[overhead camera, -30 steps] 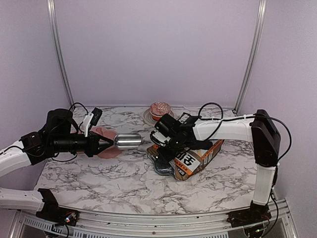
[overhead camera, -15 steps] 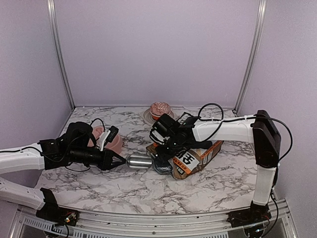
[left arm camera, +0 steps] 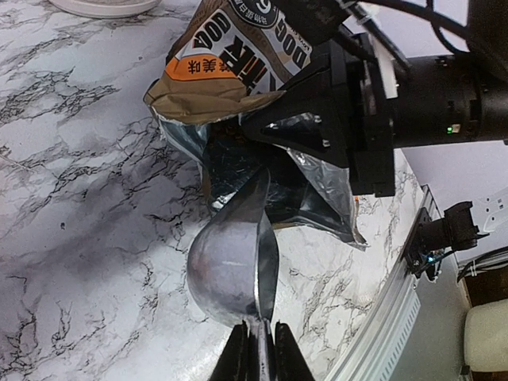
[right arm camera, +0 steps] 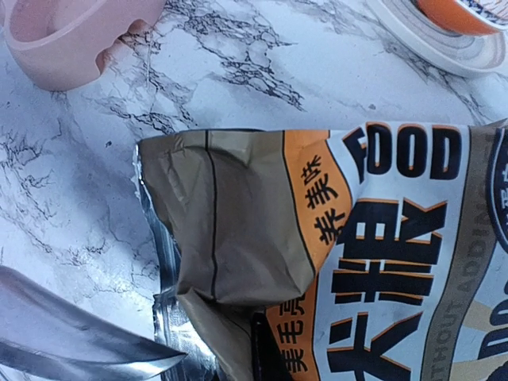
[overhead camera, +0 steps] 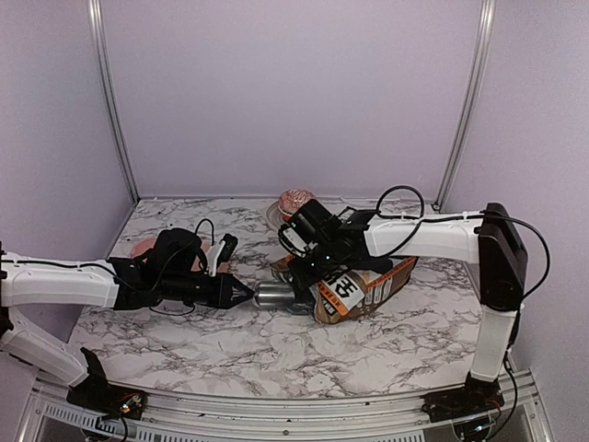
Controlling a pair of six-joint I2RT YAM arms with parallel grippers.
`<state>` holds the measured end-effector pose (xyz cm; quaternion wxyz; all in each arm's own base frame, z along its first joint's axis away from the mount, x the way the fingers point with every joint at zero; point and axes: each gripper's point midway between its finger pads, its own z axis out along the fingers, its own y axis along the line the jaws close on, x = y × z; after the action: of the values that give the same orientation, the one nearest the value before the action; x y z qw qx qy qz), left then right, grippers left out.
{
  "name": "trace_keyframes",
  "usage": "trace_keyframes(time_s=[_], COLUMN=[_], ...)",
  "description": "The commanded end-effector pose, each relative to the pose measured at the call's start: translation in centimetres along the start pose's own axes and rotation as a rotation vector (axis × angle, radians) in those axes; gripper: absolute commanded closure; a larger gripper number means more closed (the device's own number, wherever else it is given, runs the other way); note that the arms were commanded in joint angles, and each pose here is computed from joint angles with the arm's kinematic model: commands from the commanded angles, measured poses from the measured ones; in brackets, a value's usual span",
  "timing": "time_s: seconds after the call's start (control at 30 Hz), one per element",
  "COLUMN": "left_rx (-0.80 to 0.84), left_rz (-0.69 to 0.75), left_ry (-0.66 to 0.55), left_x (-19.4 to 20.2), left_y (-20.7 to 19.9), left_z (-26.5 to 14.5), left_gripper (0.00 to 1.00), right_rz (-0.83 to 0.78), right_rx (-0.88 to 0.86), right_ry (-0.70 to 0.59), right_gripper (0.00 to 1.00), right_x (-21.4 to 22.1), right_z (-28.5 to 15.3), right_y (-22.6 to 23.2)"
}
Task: Serve the pet food
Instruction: Insert the spatula into the pet food bag.
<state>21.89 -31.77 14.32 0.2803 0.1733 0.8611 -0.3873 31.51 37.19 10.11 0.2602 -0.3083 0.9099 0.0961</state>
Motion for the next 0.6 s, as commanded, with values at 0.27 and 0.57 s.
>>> trace_keyframes(time_s=[0.27, 0.57], left_rx=[0.04, -0.037], left_rz=[-0.062, -0.109], left_ry=[-0.09, -0.084], left_x=[-4.9, -4.8], left_y=[-2.6, -0.7], left_z=[3.9, 6.2], left_gripper=[1.0, 1.0], right_rz=[0.042, 0.047], right_rx=[0.045, 0.052], right_ry=[-0.1, -0.051], right_gripper=[1.0, 1.0], right_x=[-2.1, -0.4], right_z=[-2.3, -0.4], right_y=[-2.6, -2.7])
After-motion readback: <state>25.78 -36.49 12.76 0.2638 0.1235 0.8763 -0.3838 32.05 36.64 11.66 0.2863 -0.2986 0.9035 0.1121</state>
